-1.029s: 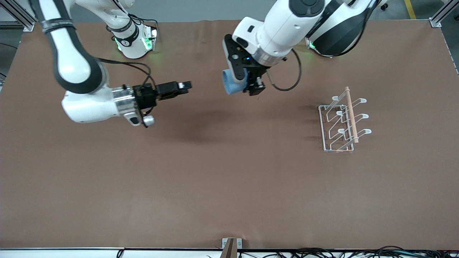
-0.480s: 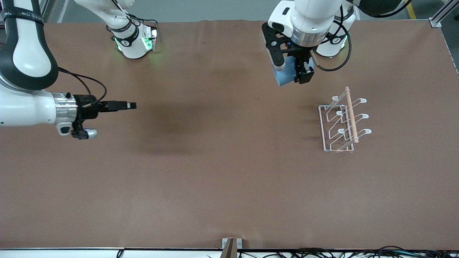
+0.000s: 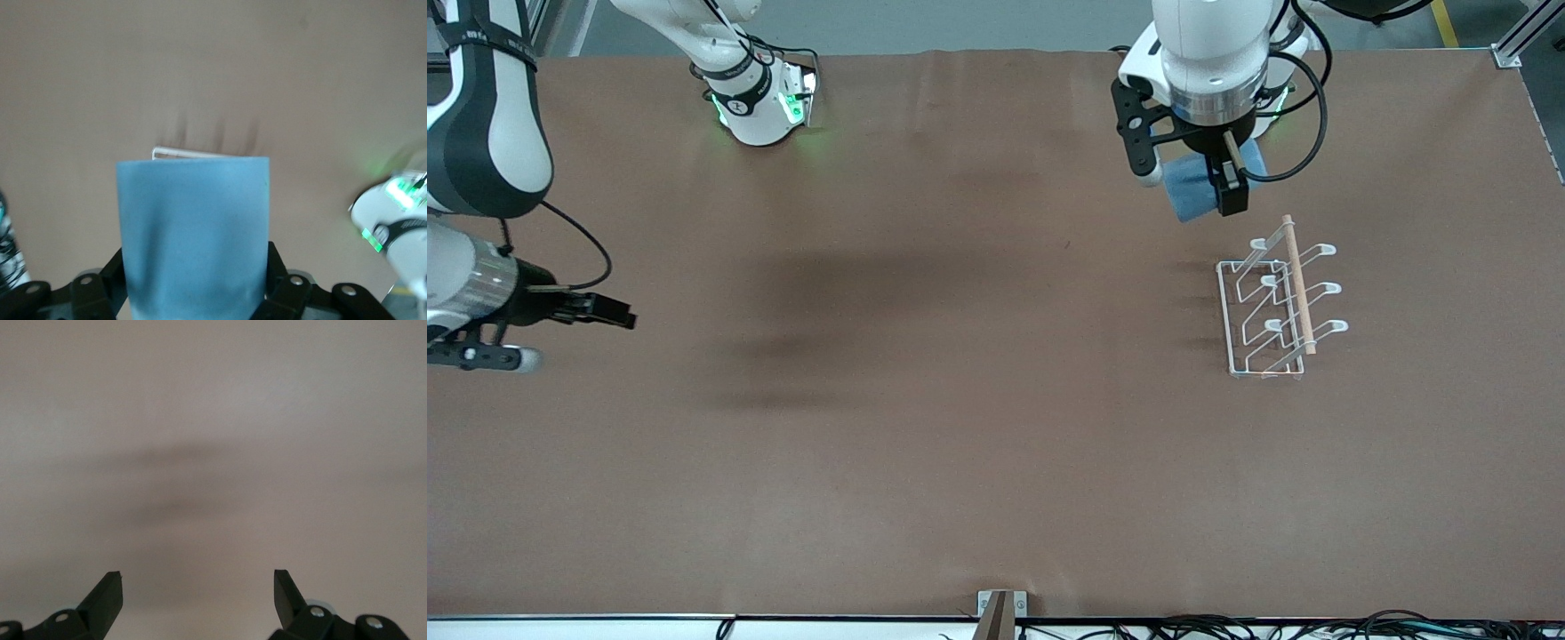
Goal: Hang cup on cup holder
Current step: 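Move the cup with the left gripper over the cup holder hooks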
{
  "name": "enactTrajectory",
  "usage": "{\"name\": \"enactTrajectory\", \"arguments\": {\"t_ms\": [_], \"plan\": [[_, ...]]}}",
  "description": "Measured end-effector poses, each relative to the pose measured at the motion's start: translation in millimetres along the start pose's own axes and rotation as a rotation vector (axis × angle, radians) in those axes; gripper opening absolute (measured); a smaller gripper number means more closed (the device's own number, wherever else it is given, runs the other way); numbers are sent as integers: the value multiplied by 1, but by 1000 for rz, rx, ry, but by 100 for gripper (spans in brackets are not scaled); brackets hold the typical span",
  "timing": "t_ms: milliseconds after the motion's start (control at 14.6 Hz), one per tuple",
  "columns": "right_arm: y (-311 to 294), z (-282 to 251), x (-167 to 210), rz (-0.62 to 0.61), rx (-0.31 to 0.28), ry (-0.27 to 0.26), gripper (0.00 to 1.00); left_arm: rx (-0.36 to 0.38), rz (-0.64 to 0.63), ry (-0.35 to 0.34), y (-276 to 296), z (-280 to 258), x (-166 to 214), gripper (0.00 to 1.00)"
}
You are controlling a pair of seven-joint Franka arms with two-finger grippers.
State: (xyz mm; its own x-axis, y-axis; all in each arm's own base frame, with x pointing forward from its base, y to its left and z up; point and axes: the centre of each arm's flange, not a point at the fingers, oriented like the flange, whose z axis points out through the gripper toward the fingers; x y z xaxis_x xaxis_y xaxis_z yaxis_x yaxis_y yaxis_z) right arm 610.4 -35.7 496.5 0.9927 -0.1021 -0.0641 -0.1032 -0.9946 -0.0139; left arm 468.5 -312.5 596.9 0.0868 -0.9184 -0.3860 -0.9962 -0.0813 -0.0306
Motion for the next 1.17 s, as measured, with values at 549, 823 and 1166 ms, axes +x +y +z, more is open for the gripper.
{"name": "enactTrajectory", "arguments": {"t_ms": [549,823,1166], "plan": [[45,-138,-50,105,-32,85,100,102,119,-357,-38,65,12,78],[25,-155,-66,186,-25,90,100,104,218,-555,-47,134,37,78],[16,-165,-62,173,-19,151,100,109,310,-728,-60,207,56,78]]}}
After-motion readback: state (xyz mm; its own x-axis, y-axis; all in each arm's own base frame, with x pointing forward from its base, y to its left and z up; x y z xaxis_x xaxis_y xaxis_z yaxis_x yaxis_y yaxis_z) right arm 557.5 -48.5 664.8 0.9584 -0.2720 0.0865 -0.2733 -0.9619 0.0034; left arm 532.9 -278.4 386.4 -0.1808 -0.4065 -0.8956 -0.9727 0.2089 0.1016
